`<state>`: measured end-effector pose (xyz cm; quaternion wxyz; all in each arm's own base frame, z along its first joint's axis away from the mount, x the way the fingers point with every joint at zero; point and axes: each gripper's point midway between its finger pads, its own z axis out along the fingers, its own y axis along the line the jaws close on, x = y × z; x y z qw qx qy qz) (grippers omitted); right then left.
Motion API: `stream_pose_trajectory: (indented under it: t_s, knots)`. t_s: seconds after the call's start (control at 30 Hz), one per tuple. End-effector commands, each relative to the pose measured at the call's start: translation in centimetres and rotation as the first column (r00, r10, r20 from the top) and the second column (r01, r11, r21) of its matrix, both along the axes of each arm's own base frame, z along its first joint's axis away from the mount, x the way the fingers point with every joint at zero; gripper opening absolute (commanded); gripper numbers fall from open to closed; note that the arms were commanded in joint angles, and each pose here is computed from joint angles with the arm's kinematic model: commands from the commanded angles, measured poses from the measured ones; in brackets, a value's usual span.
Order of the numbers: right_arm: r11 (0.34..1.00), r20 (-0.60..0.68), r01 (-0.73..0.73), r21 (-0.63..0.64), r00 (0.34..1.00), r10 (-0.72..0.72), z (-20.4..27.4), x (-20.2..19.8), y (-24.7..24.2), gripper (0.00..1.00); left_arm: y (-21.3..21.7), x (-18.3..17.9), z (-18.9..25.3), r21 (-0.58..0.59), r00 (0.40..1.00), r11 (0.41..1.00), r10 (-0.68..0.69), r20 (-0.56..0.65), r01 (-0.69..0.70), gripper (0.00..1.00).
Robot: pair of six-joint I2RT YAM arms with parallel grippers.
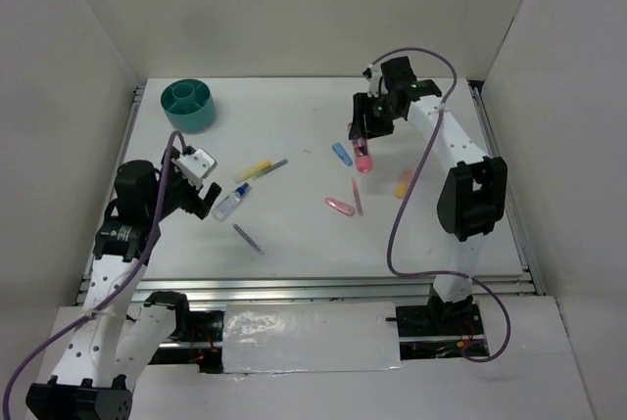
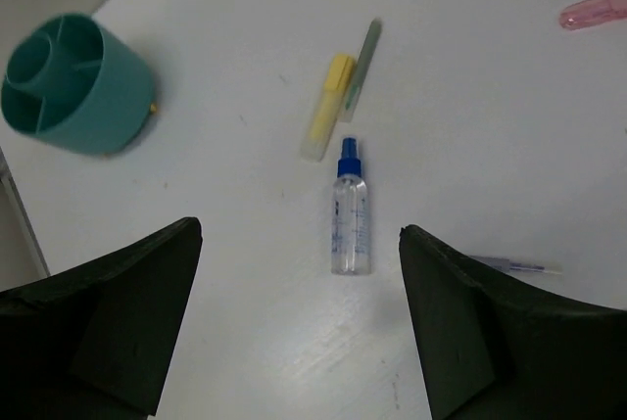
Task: Sort the stationery into containers
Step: Pick up the stationery from the center of the board.
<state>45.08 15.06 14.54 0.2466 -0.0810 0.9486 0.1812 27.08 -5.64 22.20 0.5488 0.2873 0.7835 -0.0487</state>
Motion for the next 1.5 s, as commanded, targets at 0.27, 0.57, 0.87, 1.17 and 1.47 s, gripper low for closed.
stream_pose_trajectory:
  t_s: [0.27,0.57,0.87,1.17,1.47]
  knots:
    - [0.911,-0.21,-0.102,0.4,0.957,0.2,3.2,-9.9,9.8,0.0,-8.5,-1.3,5.5,0.672,0.612,0.636,-0.717,0.334,0.379,0.91]
    - [0.844,-0.299,-0.109,0.526,0.905,0.304,3.1,-14.1,12.4,0.0,-19.8,-6.4,2.5,0.807,0.223,0.33,-0.942,0.25,0.49,0.88]
    - [0.859,-0.34,-0.122,0.498,0.883,0.323,1.8,-17.5,13.8,0.0,-24.9,-10.7,-2.4,0.848,-0.04,0.069,-0.994,0.106,0.526,0.9]
    - [0.841,-0.356,-0.172,0.513,0.849,0.391,1.9,-20.1,15.9,0.0,-25.4,-9.5,-4.9,0.833,-0.014,0.027,-0.999,0.041,0.552,0.91]
    - [0.84,-0.355,-0.199,0.504,0.839,0.412,2.0,-21.2,16.7,0.0,-25.8,-8.8,-6.3,0.818,0.018,0.004,-1.0,-0.008,0.576,0.82]
